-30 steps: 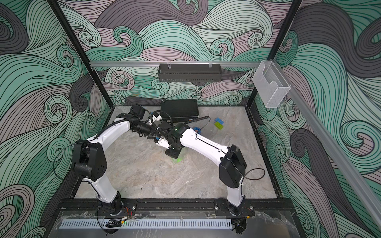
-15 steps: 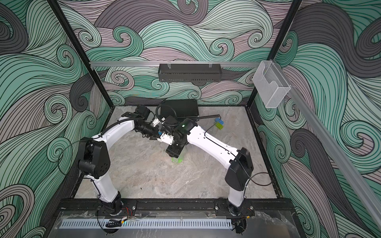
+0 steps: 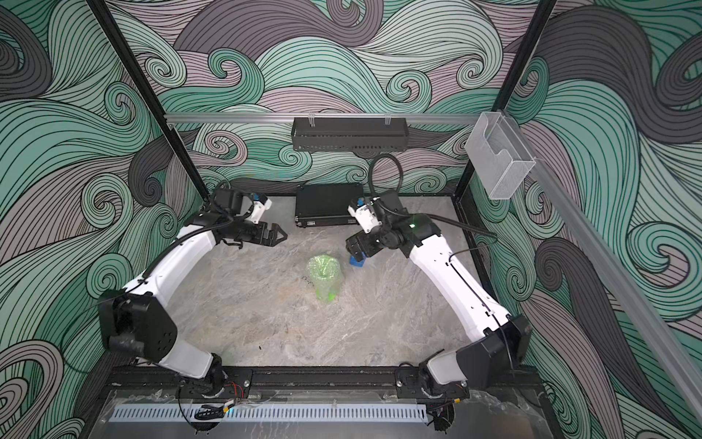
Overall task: Wrap wine glasses in bubble wrap
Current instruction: Reset both arms
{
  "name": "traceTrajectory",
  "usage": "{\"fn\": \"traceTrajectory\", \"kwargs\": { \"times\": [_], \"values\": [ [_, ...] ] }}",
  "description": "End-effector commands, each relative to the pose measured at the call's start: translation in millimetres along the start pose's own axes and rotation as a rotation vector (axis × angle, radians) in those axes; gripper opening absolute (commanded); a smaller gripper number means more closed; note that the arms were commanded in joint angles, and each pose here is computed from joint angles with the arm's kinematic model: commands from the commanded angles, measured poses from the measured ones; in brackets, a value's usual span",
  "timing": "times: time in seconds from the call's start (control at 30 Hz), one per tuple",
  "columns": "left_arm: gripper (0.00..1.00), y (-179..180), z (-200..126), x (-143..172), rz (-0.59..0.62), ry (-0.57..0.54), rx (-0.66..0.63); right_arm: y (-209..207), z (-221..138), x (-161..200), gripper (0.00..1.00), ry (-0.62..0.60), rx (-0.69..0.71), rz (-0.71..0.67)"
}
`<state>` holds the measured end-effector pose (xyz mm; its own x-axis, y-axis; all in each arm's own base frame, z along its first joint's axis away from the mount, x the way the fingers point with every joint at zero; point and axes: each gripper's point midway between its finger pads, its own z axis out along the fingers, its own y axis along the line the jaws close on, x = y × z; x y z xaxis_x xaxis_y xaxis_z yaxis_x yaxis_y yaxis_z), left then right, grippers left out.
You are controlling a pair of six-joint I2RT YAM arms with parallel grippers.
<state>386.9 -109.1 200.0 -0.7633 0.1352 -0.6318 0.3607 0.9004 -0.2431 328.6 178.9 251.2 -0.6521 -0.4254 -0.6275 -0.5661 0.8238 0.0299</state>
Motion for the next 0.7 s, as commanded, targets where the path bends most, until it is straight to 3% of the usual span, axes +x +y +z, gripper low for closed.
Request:
{"fn": "traceTrajectory", "kwargs": {
  "times": [0.0,0.13,0.23,0.3,0.37,0.47,0.67],
  "values": [
    [0.99,74,7,-7,0.06,-0.176,-0.29,-66,11,-2,1.0,-0.131,0.164,0.232],
    [0.99,106,24,18,0.055,-0.203,-0.367,-126,20,29,0.99,-0.219,0.287,0.406],
    [0.99,112,32,30,0.065,-0.252,-0.383,-158,22,49,0.99,-0.306,0.376,0.458],
    [0.99,116,35,33,0.074,-0.29,-0.401,-169,26,61,1.0,-0.363,0.432,0.428],
    [0.99,122,39,40,0.018,-0.252,-0.419,-172,33,72,0.99,-0.41,0.469,0.369],
    [0.99,131,44,54,-0.002,-0.274,-0.448,-179,45,93,1.0,-0.413,0.521,0.359],
    [0.99,138,38,68,-0.014,-0.394,-0.504,-183,59,110,0.99,-0.472,0.545,0.336]
  ]
}}
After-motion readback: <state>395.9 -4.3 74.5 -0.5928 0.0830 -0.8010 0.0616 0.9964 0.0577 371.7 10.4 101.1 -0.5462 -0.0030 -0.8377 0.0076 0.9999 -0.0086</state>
